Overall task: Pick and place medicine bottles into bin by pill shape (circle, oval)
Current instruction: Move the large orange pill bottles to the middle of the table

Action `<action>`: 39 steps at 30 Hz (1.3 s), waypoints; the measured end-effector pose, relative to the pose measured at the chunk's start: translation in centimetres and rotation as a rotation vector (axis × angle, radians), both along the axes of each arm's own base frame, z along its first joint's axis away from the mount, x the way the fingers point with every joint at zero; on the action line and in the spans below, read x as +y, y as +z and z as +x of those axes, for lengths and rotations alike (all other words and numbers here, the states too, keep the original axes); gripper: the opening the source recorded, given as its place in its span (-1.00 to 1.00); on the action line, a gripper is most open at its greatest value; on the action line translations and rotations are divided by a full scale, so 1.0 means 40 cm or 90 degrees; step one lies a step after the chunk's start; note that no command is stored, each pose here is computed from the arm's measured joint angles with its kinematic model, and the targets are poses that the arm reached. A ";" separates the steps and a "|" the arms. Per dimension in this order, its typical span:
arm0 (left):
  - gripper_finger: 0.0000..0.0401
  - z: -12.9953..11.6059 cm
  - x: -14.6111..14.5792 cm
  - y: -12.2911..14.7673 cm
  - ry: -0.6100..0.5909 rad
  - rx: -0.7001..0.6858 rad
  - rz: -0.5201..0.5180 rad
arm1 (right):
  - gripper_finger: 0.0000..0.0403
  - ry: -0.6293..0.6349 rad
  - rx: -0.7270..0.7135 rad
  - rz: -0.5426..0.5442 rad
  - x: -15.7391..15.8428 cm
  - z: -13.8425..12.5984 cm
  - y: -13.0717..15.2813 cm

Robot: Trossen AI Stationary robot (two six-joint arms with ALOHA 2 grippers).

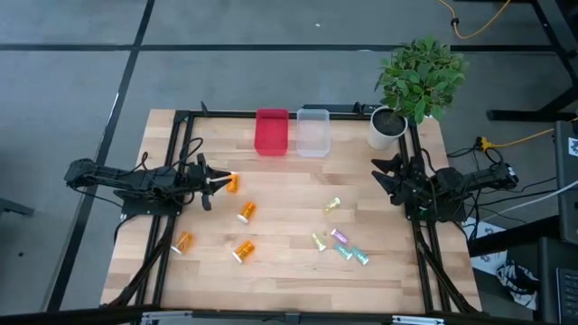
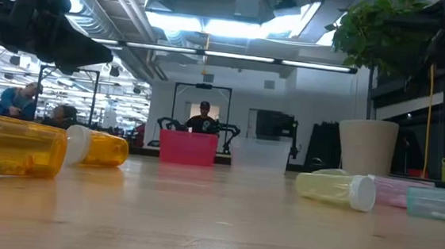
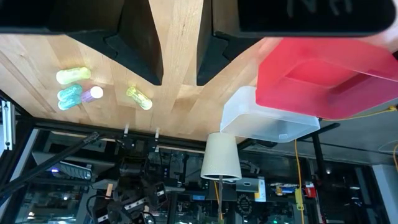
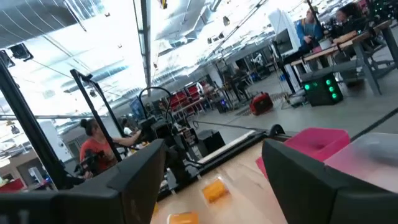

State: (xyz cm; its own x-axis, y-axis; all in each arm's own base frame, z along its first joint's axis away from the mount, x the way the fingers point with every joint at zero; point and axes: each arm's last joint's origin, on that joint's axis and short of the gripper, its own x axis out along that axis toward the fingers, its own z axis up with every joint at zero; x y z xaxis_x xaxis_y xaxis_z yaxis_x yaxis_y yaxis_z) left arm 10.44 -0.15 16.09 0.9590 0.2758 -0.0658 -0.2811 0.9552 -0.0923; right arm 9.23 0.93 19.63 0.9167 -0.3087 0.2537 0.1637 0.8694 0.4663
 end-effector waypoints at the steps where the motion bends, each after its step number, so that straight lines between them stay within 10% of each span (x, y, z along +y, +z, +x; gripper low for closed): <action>1: -0.54 0.000 0.000 0.000 0.000 0.000 0.000 | 0.34 0.001 0.006 0.000 0.000 0.001 -0.002; 11: -0.54 0.000 0.000 0.000 0.000 0.000 0.000 | 0.34 -0.010 0.064 -0.036 -0.003 0.024 -0.011; 21: -0.54 0.000 0.000 0.000 0.000 0.000 0.000 | 0.34 -0.026 0.158 -0.137 -0.016 0.098 0.174; 39: -0.54 0.000 0.000 0.029 0.000 -0.057 0.056 | 0.34 0.025 0.519 -0.024 -0.010 0.240 0.172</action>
